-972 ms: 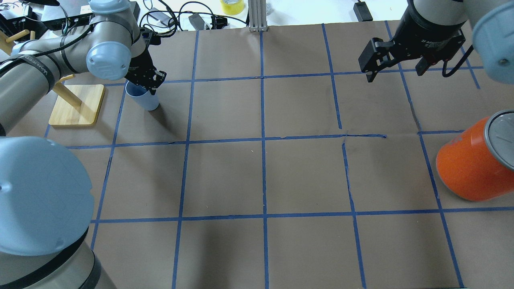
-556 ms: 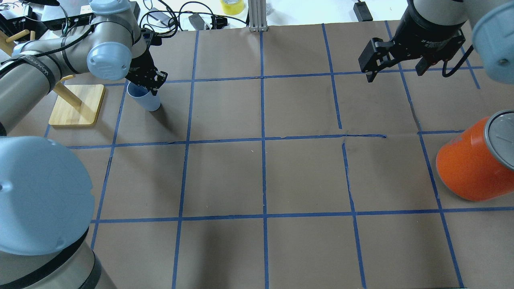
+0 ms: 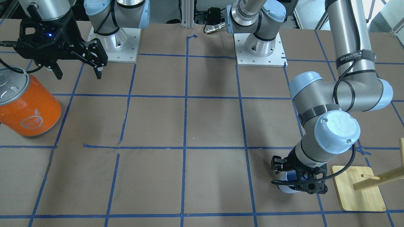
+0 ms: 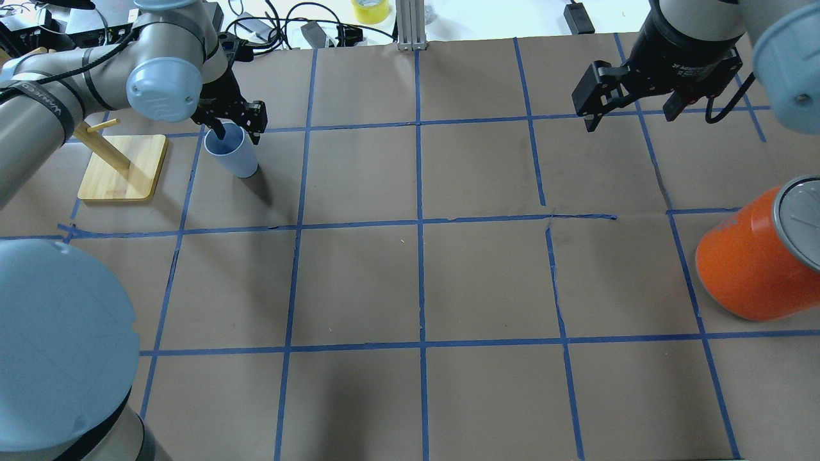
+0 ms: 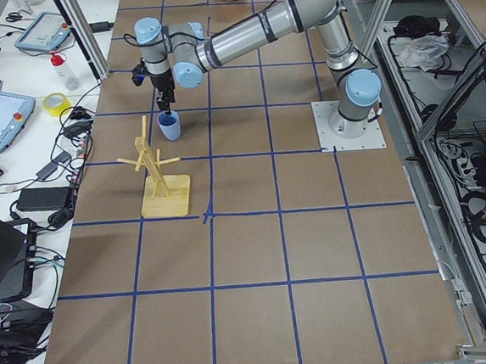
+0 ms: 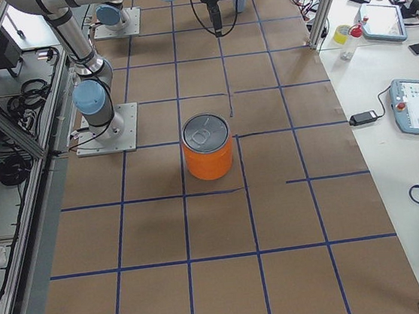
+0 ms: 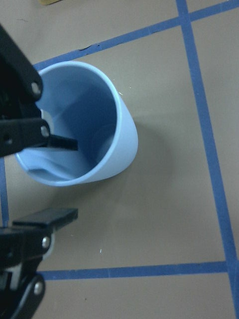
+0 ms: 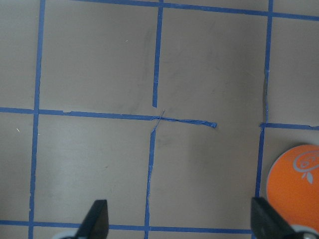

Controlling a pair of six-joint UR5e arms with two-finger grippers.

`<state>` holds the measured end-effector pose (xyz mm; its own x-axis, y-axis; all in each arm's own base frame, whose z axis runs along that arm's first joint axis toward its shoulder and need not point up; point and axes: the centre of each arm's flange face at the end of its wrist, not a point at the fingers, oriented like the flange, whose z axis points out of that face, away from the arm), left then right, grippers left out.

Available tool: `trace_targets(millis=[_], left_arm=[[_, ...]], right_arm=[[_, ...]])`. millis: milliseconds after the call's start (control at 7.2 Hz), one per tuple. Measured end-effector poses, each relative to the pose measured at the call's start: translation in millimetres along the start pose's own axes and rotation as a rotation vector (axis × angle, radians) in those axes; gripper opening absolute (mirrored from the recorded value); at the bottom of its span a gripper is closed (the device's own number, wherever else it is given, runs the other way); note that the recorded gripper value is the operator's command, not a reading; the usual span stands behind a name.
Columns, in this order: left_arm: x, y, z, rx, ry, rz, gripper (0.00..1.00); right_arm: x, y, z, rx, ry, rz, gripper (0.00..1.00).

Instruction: Flip cup

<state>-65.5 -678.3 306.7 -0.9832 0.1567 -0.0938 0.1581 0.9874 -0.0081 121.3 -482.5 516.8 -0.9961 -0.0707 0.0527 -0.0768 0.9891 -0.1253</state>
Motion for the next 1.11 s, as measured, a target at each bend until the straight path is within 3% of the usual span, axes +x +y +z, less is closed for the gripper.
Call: trace_targets(millis=[556, 833, 1111], left_arm=[[49.4, 69.4, -144.2, 0.090, -0.018, 0.057, 1.00], [73.7, 99.5, -179.3, 0.128, -0.017, 0.086, 1.00], [79.9, 121.2, -180.4, 0.121, -0.016, 0.091, 1.00]], right_arm=[[-0.4, -1.1, 1.2, 0.001, -0.004, -0.001, 1.00], [-0.2, -1.3, 1.3, 0.001, -0.003, -0.001, 1.00], [-0.3, -1.3, 1.4, 0.001, -0.004, -0.001, 1.00]])
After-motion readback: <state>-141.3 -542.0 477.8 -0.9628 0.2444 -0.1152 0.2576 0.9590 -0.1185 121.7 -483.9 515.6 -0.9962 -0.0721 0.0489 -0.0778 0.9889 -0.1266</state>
